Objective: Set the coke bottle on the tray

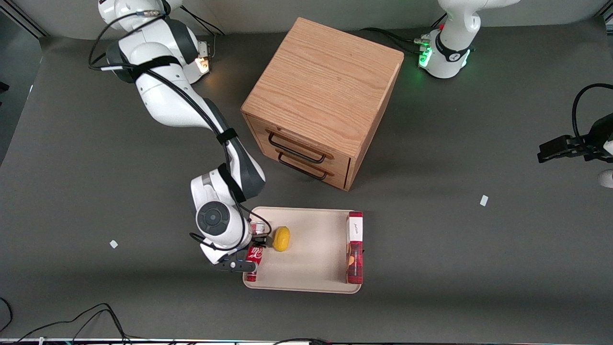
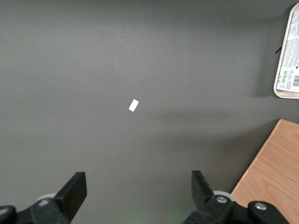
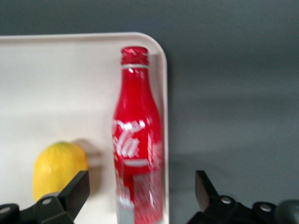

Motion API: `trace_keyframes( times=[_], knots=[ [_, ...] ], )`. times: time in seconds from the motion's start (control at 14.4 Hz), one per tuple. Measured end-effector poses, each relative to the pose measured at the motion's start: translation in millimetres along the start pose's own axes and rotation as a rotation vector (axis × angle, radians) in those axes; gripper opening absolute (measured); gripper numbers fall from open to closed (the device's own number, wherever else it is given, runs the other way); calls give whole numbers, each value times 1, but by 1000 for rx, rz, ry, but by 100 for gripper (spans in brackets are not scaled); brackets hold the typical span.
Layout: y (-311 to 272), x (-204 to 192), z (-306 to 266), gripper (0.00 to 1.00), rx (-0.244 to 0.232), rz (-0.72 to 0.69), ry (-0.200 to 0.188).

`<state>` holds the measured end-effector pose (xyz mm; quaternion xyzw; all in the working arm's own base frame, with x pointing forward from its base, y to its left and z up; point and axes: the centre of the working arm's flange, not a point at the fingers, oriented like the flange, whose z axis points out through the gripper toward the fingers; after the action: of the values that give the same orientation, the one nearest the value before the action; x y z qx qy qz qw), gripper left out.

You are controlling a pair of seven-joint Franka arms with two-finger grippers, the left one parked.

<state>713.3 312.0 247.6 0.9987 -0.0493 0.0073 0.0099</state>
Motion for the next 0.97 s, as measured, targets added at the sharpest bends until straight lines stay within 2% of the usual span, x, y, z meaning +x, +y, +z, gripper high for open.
trace_keyframes(
  times=[0.21,0.35,0.56,0.97],
  knots=[
    [37,-25,-59,100,-2,21,-45],
    [66,-51,-101,100,11,25,-74],
    [95,-93,-156,100,0,11,-131],
    [177,-124,-259,100,7,-114,-181]
  ],
)
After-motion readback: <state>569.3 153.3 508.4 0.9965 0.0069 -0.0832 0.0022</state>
